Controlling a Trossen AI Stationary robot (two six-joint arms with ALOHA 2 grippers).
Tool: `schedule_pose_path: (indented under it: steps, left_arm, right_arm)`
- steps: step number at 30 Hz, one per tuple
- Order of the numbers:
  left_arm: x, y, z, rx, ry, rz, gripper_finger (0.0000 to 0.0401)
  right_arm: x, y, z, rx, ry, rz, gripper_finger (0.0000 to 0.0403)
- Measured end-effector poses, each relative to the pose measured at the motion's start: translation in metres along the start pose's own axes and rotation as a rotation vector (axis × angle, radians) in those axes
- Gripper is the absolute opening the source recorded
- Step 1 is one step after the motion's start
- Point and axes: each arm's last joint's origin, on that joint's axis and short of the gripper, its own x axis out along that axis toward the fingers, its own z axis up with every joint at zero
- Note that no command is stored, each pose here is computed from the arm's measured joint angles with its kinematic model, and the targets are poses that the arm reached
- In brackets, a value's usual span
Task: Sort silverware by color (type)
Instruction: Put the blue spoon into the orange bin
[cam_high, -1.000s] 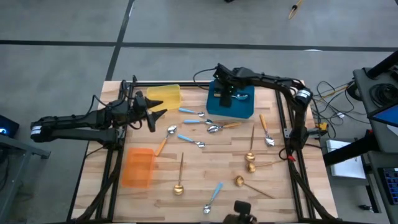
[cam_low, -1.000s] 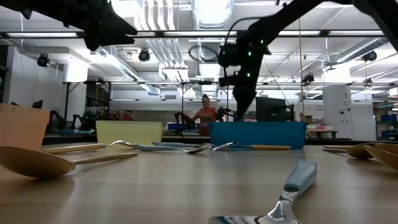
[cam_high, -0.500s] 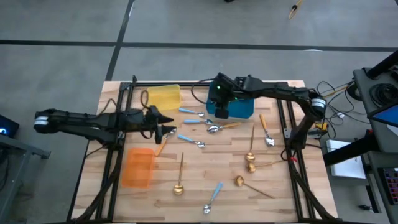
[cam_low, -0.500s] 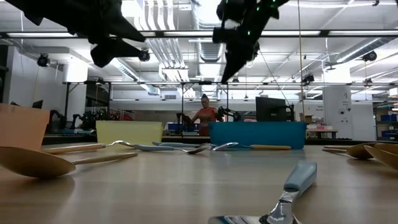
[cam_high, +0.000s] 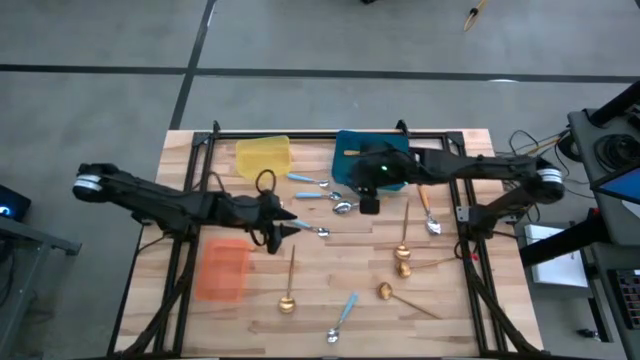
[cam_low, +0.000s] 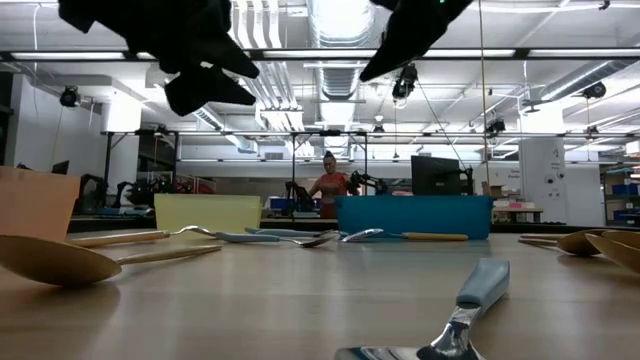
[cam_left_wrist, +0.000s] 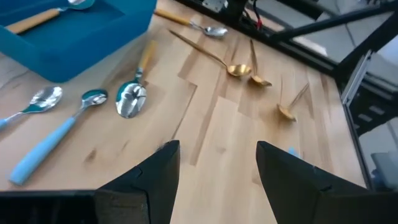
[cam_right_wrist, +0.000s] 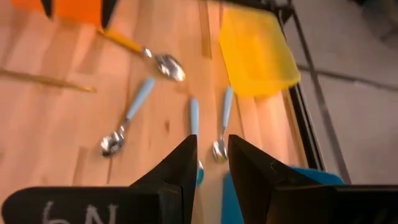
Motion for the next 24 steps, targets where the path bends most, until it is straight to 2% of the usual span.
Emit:
schedule_pose_path:
  steps: [9,14,19,24]
  left_arm:
    - [0.027,-0.014,0.008,0.121,0.143,0.060,0.0194]
    - [0.044,-0.016,0.004,0.233,0.253,0.101,0.0194]
    - [0.060,-0.016,-0.003,0.326,0.330,0.120,0.0194]
    - [0.072,-0.017,-0.007,0.383,0.368,0.125,0.0194]
  right_arm:
    - [-0.034,0.011,-0.019,-0.010,-0.254,-0.045,0.0082]
    - [-0.046,0.016,-0.034,-0.020,-0.332,-0.036,0.0082]
    - [-0.045,0.023,-0.049,0.024,-0.454,0.022,0.0082]
    - [-0.032,0.033,-0.070,0.013,-0.550,0.079,0.0082]
